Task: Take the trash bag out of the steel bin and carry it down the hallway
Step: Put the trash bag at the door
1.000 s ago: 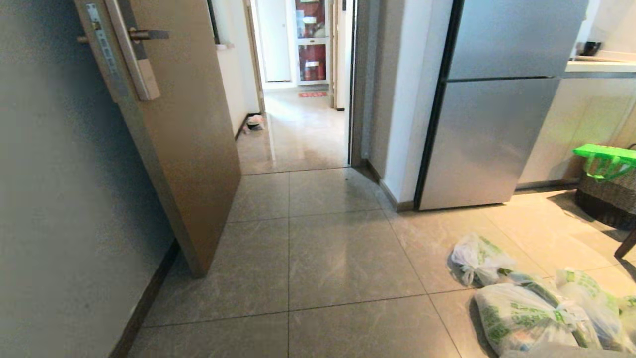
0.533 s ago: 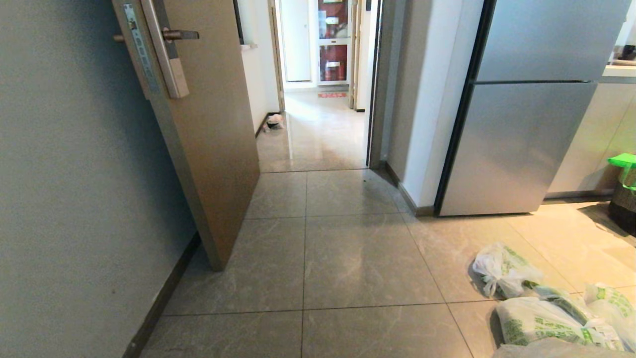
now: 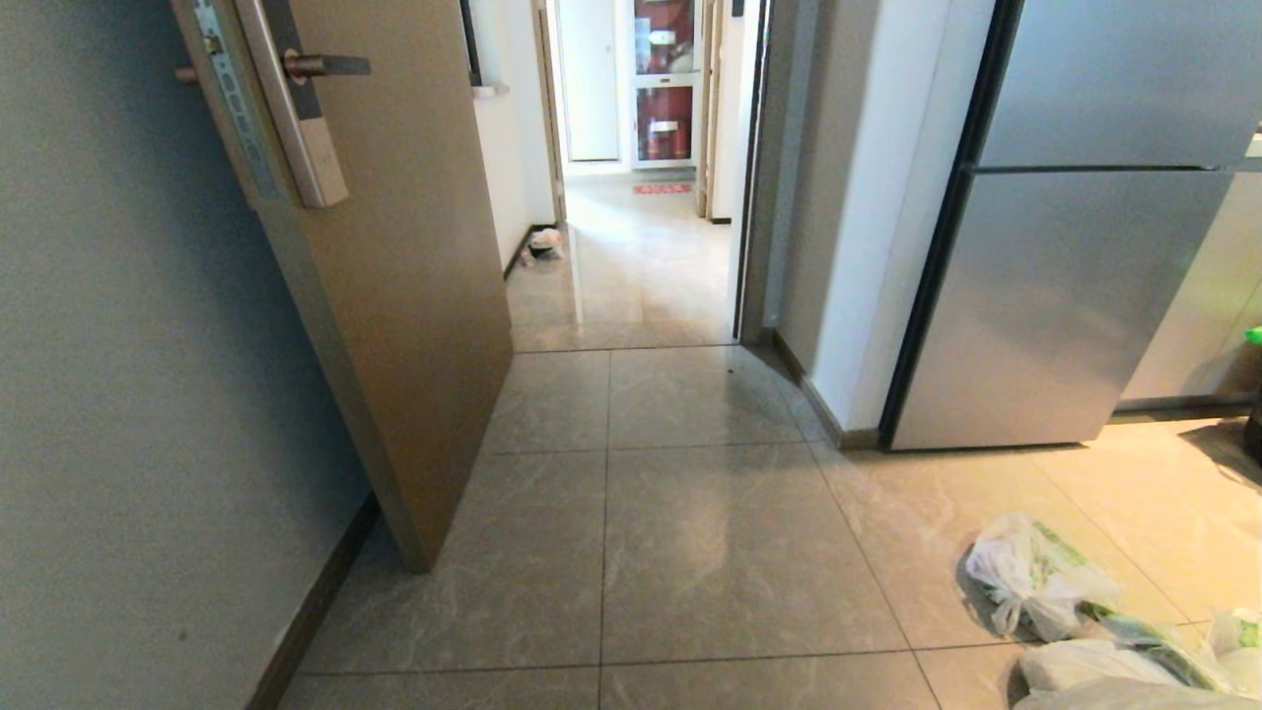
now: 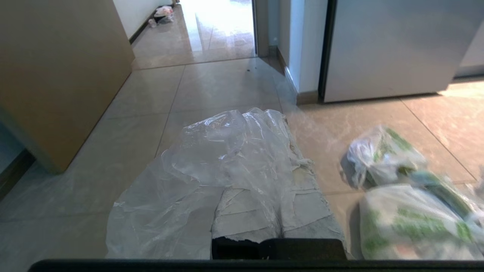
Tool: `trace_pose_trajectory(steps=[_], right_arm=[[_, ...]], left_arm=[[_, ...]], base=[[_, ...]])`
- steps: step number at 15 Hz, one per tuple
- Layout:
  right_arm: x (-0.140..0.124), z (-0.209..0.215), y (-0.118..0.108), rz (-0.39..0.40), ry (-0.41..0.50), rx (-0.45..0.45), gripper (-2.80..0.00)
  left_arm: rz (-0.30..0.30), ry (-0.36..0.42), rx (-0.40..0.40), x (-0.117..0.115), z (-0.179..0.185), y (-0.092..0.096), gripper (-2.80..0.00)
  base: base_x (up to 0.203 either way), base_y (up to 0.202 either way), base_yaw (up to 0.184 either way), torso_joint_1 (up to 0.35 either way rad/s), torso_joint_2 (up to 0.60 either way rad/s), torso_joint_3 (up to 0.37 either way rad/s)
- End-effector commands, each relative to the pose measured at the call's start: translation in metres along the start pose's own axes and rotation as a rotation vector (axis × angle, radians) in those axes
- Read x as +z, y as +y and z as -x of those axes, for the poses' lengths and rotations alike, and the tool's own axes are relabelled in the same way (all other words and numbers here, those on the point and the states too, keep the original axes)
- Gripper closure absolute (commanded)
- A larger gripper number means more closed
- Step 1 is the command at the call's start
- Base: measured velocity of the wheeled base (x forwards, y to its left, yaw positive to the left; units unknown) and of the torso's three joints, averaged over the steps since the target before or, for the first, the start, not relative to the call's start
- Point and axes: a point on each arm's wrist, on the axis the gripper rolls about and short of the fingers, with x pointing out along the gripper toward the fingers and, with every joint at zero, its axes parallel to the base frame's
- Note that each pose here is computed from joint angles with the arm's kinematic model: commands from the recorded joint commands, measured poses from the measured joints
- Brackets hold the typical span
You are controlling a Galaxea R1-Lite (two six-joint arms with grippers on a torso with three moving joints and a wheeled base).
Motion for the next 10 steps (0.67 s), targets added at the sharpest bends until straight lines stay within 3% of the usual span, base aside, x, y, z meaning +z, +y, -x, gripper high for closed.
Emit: trace_pose_trajectory(steps=[1, 10], right_arm=[[-0.0003, -0.0001, 0.0, 0.0, 0.0, -0.001, 0.0], [-0.0003, 0.0, 0.0, 0.0, -0.002, 0.0, 0.0]], left_arm=[[0.0, 0.002, 0.001, -0.0004, -0.0001, 0.0, 0.0], [0.0, 0.003, 0.001, -0.0008, -0.0003, 0.0, 0.0]], base=[[0.191, 0.0, 0.001, 0.002, 0.0, 0.002], [0.194, 0.0, 0.001, 0.001, 0.0, 0.002]])
